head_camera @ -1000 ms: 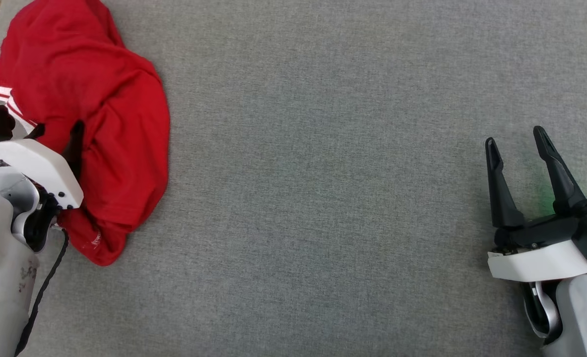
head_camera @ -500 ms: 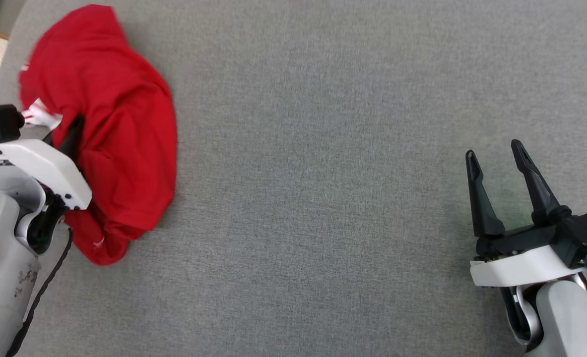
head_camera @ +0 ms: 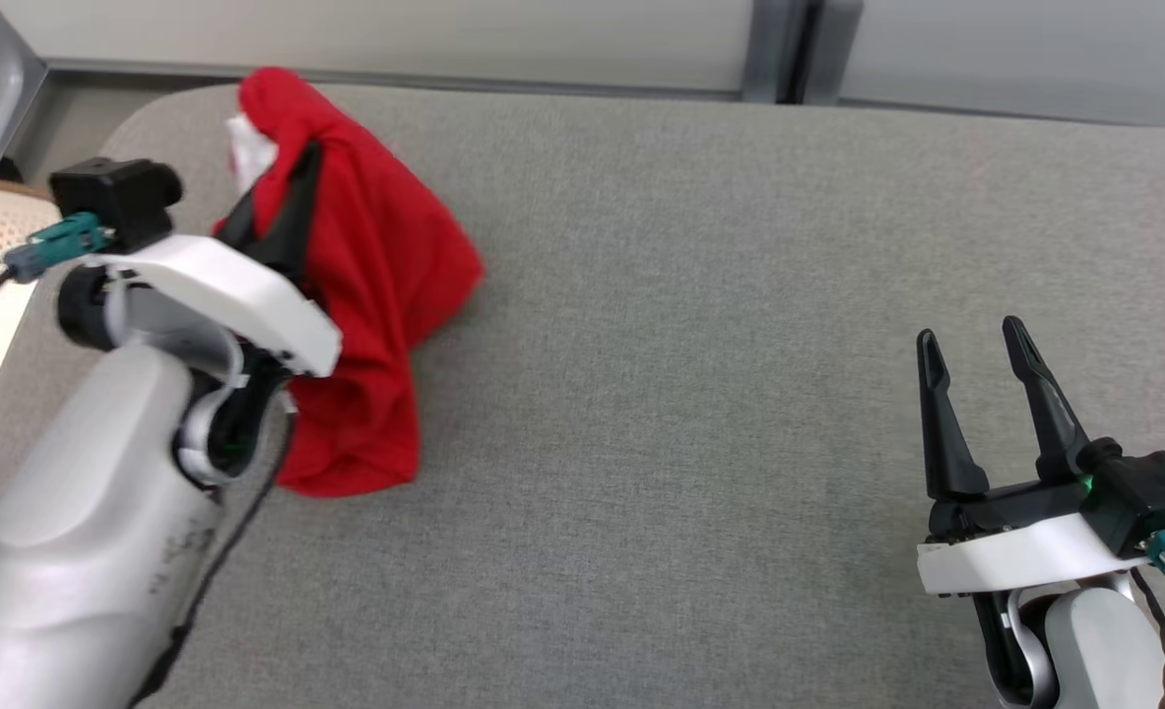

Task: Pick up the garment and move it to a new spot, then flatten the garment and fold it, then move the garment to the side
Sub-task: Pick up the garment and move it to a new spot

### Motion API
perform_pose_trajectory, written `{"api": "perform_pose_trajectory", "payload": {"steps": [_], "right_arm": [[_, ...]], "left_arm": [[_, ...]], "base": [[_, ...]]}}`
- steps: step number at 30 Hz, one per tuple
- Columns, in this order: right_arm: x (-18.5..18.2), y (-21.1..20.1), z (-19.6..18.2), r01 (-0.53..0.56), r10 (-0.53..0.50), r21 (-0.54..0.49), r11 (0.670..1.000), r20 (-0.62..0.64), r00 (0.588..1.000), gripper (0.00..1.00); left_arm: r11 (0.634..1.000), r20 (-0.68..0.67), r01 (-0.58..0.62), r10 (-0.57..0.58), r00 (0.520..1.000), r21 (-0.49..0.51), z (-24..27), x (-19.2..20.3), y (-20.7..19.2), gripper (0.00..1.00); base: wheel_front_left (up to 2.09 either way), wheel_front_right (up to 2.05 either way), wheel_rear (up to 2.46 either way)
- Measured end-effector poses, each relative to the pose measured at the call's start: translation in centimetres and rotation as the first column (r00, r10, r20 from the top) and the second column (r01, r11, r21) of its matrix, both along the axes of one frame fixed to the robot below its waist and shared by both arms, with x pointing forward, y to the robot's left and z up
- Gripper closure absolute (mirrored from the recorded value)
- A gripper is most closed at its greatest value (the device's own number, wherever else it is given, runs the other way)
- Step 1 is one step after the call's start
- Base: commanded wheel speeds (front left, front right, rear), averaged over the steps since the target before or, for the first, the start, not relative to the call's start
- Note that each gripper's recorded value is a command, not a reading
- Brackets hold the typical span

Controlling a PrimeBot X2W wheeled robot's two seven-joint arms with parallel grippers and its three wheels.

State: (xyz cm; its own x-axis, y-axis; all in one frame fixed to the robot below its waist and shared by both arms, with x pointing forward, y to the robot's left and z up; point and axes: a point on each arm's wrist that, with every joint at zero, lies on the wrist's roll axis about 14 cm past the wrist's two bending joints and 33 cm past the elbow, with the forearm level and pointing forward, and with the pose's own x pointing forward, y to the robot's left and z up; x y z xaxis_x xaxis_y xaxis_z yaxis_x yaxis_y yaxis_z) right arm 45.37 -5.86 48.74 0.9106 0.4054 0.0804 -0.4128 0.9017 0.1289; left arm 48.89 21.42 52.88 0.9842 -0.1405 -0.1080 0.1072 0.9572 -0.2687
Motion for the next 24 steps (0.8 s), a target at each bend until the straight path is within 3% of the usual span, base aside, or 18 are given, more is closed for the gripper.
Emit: {"api": "perform_pose_trajectory", "payload": {"steps": [3, 5, 15, 16, 17, 18, 22, 24], "right_arm": [[-0.3, -0.7, 1.0, 0.024, -0.024, 0.008, 1.000, 0.021, 0.999, 0.00], [-0.5, -1.8, 1.7, 0.058, -0.058, 0.010, 0.998, 0.035, 0.998, 0.00], [-0.9, -5.8, 2.6, 0.172, -0.172, 0.015, 0.985, 0.053, 0.984, 0.00], [-0.9, -6.3, 2.6, 0.184, -0.185, 0.015, 0.983, 0.053, 0.981, 0.00], [-0.9, -6.8, 2.6, 0.199, -0.200, 0.014, 0.980, 0.053, 0.978, 0.00], [-0.9, -7.3, 2.6, 0.214, -0.215, 0.013, 0.977, 0.053, 0.975, 0.00], [-1.2, -8.7, 2.2, 0.252, -0.252, 0.008, 0.968, 0.041, 0.967, 0.00], [-1.3, -9.4, 2.0, 0.273, -0.274, 0.011, 0.962, 0.033, 0.961, 0.00]], "left_arm": [[0.998, 0.060, 0.025, -0.022, 0.998, -0.055, 2.3, 0.3, -3.1, 1.00], [0.990, 0.091, 0.101, -0.092, 0.992, -0.101, 3.9, 0.4, -7.7, 1.00], [0.961, 0.083, 0.261, -0.253, 0.964, -0.094, 3.8, 0.3, -20.1, 1.00], [0.956, 0.072, 0.281, -0.275, 0.959, -0.082, 3.3, 0.3, -21.2, 0.74], [0.950, 0.054, 0.303, -0.299, 0.953, -0.071, 2.5, 0.2, -22.2, 0.09], [0.944, 0.042, 0.323, -0.320, 0.946, -0.063, 1.8, 0.1, -23.2, 0.00], [0.909, 0.041, 0.412, -0.410, 0.911, -0.067, 1.0, -0.7, -26.4, 0.00], [0.860, 0.082, 0.496, -0.489, 0.868, -0.118, 1.8, -1.8, -29.1, 0.00]], "base": [[0.00, 0.00, 0.00], [0.00, 0.00, 0.00], [0.00, 0.00, 0.00], [0.00, 0.00, 0.00], [0.00, 0.00, 0.00], [0.00, 0.00, 0.00], [0.00, 0.00, 0.00], [0.00, 0.00, 0.00]]}}
